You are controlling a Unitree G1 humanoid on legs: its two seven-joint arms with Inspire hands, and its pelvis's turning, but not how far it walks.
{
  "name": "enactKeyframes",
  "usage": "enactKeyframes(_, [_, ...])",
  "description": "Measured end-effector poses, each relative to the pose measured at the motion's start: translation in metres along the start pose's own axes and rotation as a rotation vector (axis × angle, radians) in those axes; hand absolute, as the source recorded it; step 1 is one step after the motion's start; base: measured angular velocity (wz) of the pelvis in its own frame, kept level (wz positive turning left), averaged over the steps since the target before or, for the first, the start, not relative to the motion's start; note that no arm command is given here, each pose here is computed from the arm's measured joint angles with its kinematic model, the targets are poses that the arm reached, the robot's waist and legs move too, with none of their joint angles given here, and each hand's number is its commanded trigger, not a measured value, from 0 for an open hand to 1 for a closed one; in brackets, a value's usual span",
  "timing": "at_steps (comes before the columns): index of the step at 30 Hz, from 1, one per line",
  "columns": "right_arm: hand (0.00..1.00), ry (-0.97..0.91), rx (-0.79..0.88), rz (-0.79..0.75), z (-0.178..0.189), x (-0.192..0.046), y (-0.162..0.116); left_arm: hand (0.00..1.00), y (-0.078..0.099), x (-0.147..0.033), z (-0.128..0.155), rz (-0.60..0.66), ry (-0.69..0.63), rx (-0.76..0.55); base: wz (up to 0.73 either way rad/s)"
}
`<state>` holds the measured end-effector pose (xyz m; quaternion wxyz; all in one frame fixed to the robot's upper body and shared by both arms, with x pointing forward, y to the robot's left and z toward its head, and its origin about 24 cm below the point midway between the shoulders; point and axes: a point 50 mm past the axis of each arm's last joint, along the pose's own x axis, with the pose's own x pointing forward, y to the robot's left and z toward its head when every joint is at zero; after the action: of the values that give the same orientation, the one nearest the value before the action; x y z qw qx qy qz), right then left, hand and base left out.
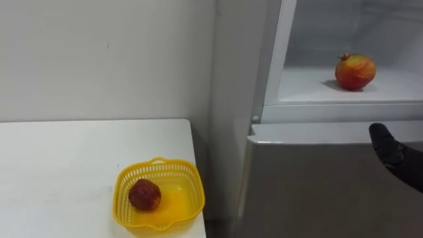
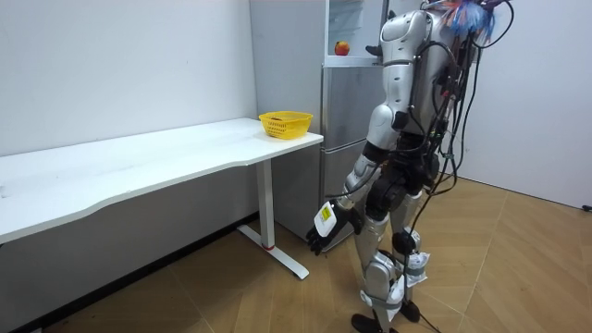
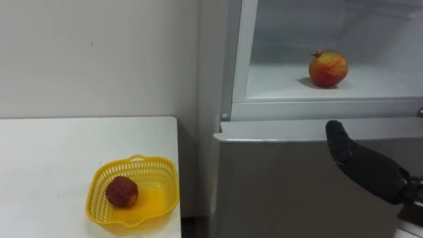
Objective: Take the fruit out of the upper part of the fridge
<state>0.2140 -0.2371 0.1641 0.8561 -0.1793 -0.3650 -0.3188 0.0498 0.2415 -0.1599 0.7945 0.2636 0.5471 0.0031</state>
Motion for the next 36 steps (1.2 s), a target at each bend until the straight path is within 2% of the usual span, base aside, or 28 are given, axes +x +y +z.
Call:
enactKeyframes(7, [0.00,0.002,0.009,-0.007,0.000,0.003,-0.003,0.00,0.002,0.000,-0.001,-0.016,-0.001,0.006,0.04])
enactKeyframes(16, [0.00,-0.016,-0.036,0.006,-0.008,0.021,0.001,0.00,0.005,0.001,0.000,-0.034,0.004,0.021,0.02])
enactKeyframes(19, [0.00,-0.070,-0.024,-0.027,-0.001,0.039,0.004,0.00,0.007,0.001,-0.001,-0.030,0.010,0.023,0.10])
enactKeyframes(24, [0.00,-0.151,-0.079,-0.064,0.001,0.080,-0.007,0.00,0.017,0.001,-0.006,-0.005,0.023,0.023,0.12])
enactKeyframes(31, [0.00,-0.009,-0.040,-0.054,-0.019,0.096,-0.011,0.00,0.022,0.001,-0.007,0.004,0.024,0.037,0.14])
enactKeyframes(36, [0.00,0.083,-0.093,-0.035,-0.039,0.107,-0.013,0.00,0.032,0.001,-0.005,0.010,0.018,-0.007,0.05])
